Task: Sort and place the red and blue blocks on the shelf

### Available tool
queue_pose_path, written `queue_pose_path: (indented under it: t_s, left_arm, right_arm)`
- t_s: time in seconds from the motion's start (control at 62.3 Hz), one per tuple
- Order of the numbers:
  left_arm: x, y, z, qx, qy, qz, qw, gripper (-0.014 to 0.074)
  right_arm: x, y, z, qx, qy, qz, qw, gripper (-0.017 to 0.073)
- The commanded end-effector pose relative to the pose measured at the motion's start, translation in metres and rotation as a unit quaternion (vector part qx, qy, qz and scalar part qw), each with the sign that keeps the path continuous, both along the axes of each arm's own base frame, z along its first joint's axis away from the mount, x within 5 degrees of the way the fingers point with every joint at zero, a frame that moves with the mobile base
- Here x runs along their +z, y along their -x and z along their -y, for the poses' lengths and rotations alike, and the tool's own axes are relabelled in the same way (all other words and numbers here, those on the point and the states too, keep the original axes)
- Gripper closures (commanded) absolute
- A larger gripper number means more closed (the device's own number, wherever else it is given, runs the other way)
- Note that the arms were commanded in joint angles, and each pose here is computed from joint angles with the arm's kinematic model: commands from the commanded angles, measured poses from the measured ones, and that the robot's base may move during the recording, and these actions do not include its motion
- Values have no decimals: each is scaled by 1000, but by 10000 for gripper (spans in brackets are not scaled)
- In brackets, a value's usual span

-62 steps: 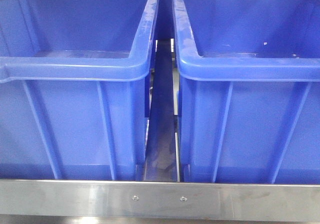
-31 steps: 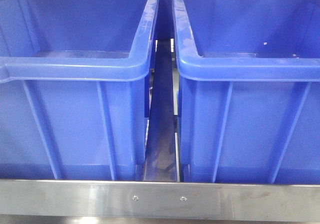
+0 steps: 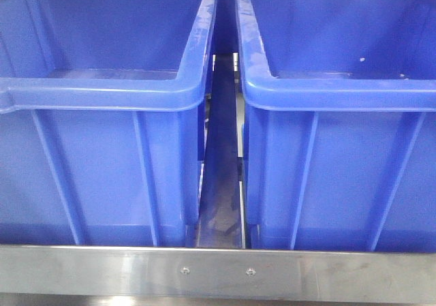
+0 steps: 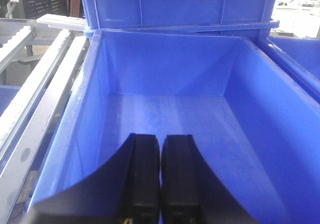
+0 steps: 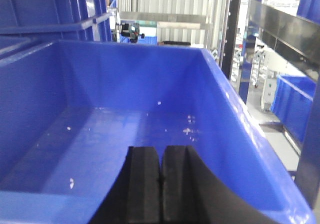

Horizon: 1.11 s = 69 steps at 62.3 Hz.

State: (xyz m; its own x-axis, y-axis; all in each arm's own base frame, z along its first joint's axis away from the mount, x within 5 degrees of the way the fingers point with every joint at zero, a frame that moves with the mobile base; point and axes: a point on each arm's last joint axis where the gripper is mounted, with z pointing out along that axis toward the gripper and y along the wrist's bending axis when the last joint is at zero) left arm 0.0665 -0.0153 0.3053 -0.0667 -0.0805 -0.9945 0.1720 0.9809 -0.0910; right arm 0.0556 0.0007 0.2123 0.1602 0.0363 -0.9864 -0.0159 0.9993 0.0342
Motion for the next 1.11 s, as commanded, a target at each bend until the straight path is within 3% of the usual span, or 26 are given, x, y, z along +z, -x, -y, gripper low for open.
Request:
queue_pose_path:
  t_s: [0.0, 1.091]
  left_arm:
    - [16, 0, -3, 17, 16, 43, 999, 468]
    - [16, 0, -3, 17, 16, 43, 999, 468]
  right_arm:
    - [13, 4, 0, -2, -3, 49, 999, 502]
    - [14, 4, 0, -1, -3, 52, 999, 502]
